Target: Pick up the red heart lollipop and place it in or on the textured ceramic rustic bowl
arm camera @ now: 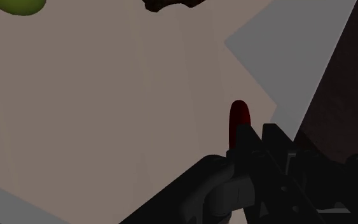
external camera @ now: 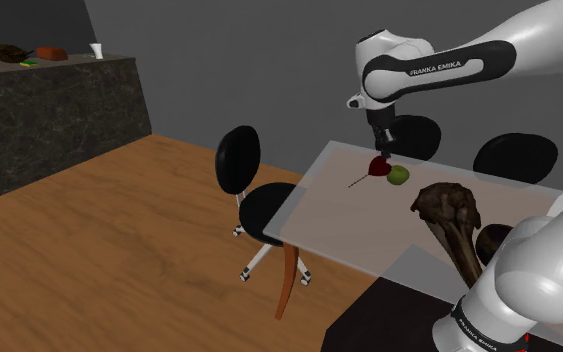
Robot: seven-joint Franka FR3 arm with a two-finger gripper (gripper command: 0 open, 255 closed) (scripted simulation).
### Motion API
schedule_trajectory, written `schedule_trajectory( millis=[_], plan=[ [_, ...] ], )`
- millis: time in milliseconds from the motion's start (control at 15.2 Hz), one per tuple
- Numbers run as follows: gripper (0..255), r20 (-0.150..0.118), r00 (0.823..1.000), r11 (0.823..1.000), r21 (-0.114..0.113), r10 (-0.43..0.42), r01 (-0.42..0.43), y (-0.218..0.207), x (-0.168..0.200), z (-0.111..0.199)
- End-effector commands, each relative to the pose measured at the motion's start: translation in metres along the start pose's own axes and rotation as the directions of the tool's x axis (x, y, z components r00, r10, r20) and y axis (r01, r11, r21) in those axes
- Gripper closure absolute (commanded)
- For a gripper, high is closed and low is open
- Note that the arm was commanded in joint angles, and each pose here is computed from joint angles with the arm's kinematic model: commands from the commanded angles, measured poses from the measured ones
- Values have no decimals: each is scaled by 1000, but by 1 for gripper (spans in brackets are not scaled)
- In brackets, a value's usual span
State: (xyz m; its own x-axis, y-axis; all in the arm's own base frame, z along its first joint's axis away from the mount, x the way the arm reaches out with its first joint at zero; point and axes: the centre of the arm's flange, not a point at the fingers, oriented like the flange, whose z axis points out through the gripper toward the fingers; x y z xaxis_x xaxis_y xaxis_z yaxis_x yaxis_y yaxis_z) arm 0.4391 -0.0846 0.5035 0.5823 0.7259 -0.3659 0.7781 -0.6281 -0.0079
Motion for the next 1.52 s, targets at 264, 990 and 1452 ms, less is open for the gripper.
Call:
schedule_trajectory(
  millis=[264, 990, 1452],
  plan=[
    [255, 0, 1000, 1000, 0, 0, 0, -24, -71, 13],
    [255, 0, 1000, 1000, 0, 0, 0, -70, -207, 38],
    [255, 0, 1000, 1000, 0, 0, 0, -99, -293, 54]
  ],
)
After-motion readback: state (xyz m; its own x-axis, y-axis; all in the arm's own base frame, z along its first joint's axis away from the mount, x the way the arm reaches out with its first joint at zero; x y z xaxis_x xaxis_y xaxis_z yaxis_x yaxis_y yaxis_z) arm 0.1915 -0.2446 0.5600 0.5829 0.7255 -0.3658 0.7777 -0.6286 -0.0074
